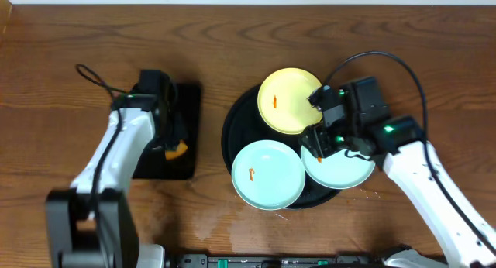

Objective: Clean dirty plates on tray and stack at the side

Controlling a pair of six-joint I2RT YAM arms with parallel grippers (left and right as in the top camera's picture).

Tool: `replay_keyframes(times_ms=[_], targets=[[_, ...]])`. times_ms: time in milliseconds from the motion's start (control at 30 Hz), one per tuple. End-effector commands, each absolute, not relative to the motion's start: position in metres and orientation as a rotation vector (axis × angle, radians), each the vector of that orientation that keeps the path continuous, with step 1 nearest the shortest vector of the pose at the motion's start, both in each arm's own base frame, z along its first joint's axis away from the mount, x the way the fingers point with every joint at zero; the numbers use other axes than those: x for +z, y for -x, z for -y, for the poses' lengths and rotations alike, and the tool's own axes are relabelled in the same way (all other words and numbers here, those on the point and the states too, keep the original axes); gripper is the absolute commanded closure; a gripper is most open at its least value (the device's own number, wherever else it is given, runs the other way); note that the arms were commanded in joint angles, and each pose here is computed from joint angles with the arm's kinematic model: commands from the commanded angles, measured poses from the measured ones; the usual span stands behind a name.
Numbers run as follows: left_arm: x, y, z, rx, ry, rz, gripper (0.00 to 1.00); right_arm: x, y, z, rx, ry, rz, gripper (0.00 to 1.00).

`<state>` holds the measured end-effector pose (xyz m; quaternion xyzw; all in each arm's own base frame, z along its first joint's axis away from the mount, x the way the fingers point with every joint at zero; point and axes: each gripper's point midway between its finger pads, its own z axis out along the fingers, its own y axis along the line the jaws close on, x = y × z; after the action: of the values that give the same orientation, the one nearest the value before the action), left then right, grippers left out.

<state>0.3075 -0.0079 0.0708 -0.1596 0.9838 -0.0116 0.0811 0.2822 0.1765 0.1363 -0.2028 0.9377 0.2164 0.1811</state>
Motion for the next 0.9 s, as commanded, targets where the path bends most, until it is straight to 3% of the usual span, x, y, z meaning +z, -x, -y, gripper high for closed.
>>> replay_keyframes(times_ms=[0, 433, 567, 667, 867], targets=[[0.112, -0.312, 0.009, -0.061, 0.455, -2.837, 0.93, 0.103, -0.276, -0.185, 0.583, 0.634, -2.720, 0.55], [0.143, -0.280, 0.044, -0.314, 0.386, -2.852, 0.92, 0.018, -0.279, -0.191, 0.431, 0.747, -2.890, 0.61], [0.143, -0.278, 0.061, -0.330, 0.299, -2.861, 0.93, 0.010, -0.279, -0.190, 0.429, 0.747, -2.906, 0.75], [0.144, -0.277, 0.074, -0.336, 0.214, -2.864, 0.92, 0.009, -0.281, -0.188, 0.400, 0.701, -2.920, 0.98], [0.145, -0.277, 0.087, -0.342, 0.144, -2.854, 0.93, 0.009, -0.292, -0.184, 0.350, 0.579, -2.916, 0.99]])
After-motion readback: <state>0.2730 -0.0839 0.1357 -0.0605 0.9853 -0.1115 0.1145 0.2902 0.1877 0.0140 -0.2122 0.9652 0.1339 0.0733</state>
